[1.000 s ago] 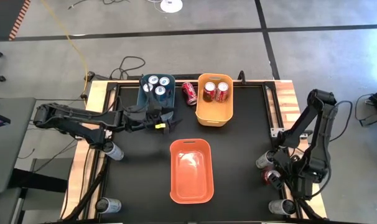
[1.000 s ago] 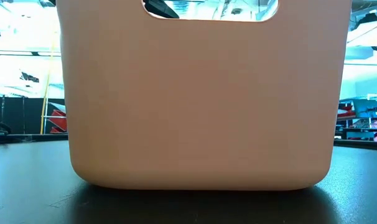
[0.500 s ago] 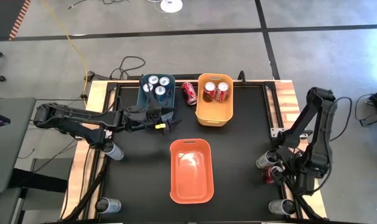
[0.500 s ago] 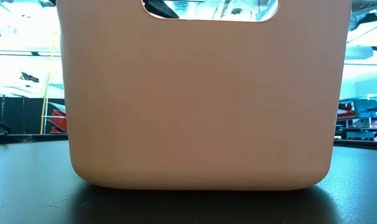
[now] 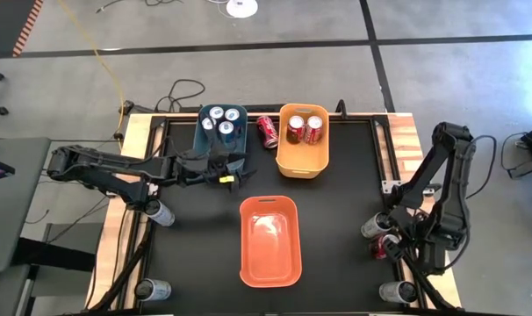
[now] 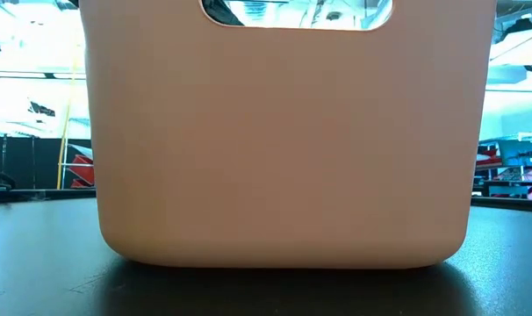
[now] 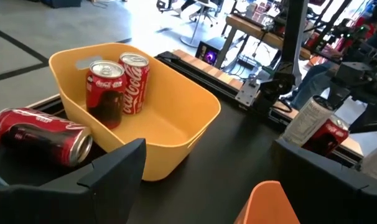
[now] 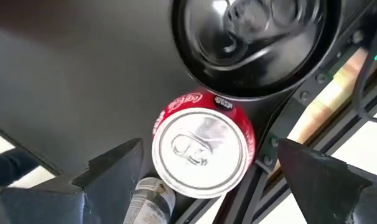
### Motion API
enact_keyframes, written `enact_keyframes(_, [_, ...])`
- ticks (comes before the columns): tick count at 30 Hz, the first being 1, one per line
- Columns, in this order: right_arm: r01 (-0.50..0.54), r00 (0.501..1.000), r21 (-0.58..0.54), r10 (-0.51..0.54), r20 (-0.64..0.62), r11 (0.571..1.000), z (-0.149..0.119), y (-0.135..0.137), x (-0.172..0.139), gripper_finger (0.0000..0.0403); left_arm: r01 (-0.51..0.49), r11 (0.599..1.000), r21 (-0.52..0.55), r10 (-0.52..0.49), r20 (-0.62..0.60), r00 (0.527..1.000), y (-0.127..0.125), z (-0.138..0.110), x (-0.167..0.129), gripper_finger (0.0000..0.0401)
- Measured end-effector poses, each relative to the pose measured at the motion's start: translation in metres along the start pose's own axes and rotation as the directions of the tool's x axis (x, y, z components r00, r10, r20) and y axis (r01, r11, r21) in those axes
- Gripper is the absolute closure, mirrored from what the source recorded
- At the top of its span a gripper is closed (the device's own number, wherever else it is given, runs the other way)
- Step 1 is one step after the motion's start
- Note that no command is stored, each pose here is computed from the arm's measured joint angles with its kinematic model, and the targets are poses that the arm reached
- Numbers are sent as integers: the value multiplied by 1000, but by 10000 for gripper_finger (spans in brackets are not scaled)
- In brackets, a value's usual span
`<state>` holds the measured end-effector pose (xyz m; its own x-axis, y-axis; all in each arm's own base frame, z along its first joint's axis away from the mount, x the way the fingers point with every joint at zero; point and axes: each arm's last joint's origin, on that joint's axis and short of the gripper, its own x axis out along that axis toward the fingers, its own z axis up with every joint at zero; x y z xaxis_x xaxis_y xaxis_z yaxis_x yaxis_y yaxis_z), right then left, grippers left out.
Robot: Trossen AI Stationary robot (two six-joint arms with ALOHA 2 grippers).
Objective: Sort soda cans
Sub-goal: Put the bottom red soda can into the yellow bin
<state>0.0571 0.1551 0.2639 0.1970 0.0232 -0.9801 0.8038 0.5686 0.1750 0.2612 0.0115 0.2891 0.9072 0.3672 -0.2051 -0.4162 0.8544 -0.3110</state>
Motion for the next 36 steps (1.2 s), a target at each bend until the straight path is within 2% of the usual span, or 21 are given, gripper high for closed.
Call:
enact_keyframes(12, [-11,1000,51,11,-2,999,-4,-6,36,16,-1,1000,21,1,-4,1000,0,0,0,63])
enact_keyframes(15, [13,1000,81,-14,10,997,-2,-9,43,20,-1,1000,21,1,-4,1000,0,0,0,63])
enact_keyframes(18, [35,999,96,-35,0,995,-1,-10,45,42,-1,1000,20,1,-4,1000,0,0,0,63])
enact_keyframes(21, [37,999,106,-37,-2,994,0,-10,45,83,0,1000,19,0,-1,1000,0,0,0,63])
enact_keyframes(23, [33,999,100,-33,-7,994,0,-9,45,106,1,1000,18,-1,0,1000,0,0,0,63])
enact_keyframes(28, [41,999,94,-38,-36,995,-2,-6,38,106,1,1000,9,-1,0,1000,0,0,0,63])
enact_keyframes(36, [-79,990,97,90,-113,992,0,17,-7,106,-4,1000,-3,4,3,1000,1,1,1,63])
